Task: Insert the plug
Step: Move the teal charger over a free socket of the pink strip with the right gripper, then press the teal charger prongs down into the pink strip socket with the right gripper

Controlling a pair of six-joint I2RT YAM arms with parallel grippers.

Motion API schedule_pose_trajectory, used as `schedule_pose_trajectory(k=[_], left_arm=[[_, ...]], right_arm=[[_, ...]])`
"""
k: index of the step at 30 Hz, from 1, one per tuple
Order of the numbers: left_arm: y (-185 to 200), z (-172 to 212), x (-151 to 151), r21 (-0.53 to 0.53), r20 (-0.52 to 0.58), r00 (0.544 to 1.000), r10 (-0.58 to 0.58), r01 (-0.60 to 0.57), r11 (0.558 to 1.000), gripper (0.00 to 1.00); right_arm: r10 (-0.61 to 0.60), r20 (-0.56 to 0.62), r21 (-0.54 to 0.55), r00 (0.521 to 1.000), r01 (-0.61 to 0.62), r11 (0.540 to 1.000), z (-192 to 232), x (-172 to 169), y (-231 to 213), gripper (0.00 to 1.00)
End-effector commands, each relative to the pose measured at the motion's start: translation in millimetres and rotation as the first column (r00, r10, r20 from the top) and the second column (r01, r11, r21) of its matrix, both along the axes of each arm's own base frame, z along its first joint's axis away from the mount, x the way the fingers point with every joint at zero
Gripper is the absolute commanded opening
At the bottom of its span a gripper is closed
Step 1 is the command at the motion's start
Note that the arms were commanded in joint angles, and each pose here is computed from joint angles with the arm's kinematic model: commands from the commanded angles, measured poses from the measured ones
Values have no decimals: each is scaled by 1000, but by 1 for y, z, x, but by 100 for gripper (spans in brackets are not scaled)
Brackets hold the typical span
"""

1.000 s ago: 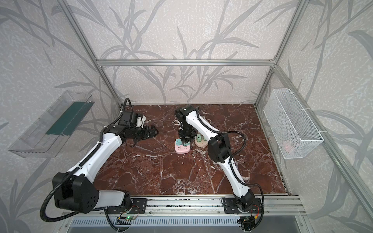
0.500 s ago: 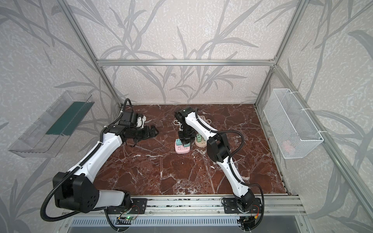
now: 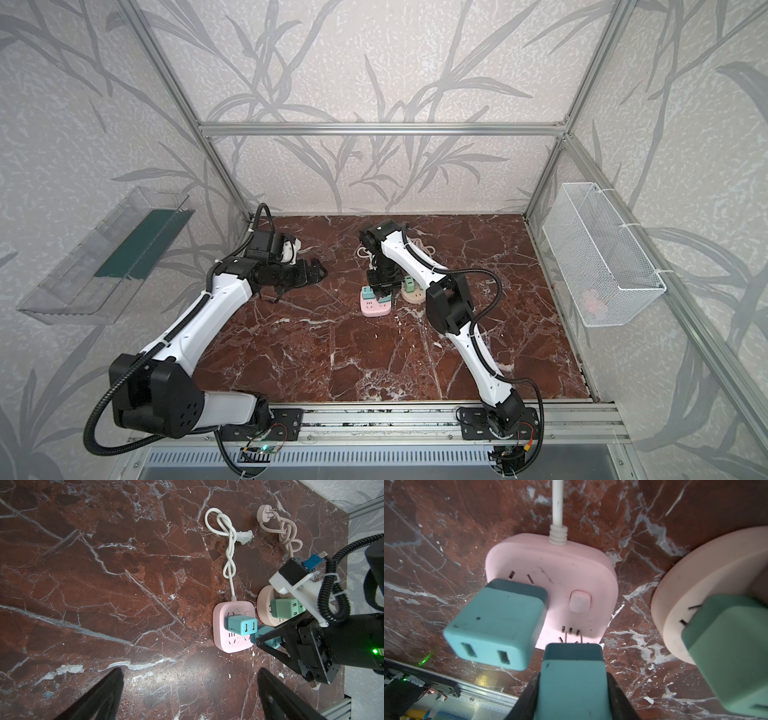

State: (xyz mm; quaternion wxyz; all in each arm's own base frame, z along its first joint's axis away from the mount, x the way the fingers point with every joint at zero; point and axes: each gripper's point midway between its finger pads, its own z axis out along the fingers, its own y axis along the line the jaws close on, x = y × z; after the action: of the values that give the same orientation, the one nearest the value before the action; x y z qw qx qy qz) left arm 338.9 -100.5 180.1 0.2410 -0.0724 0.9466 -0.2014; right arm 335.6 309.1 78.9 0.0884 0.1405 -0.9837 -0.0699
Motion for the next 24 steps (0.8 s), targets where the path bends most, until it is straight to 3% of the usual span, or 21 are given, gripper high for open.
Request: schedule_pose_trajectory(k=[1,18,24], left_arm=[[0,-5,-3,2,-14,1000,-3,3,1000,99],[-1,-6,-3,-2,-17,1000,-4,4,1000,99],[0,-7,-3,-2,-20,1000,-3,3,1000,99]], right_arm=[[-10,-30,-32,1000,9,999,-13,-2,-5,0],[-7,-59,-13,998,7,1000,-17,-9,2,0],[-4,-42,-65,999,1,998,-20,-7,-5,0]])
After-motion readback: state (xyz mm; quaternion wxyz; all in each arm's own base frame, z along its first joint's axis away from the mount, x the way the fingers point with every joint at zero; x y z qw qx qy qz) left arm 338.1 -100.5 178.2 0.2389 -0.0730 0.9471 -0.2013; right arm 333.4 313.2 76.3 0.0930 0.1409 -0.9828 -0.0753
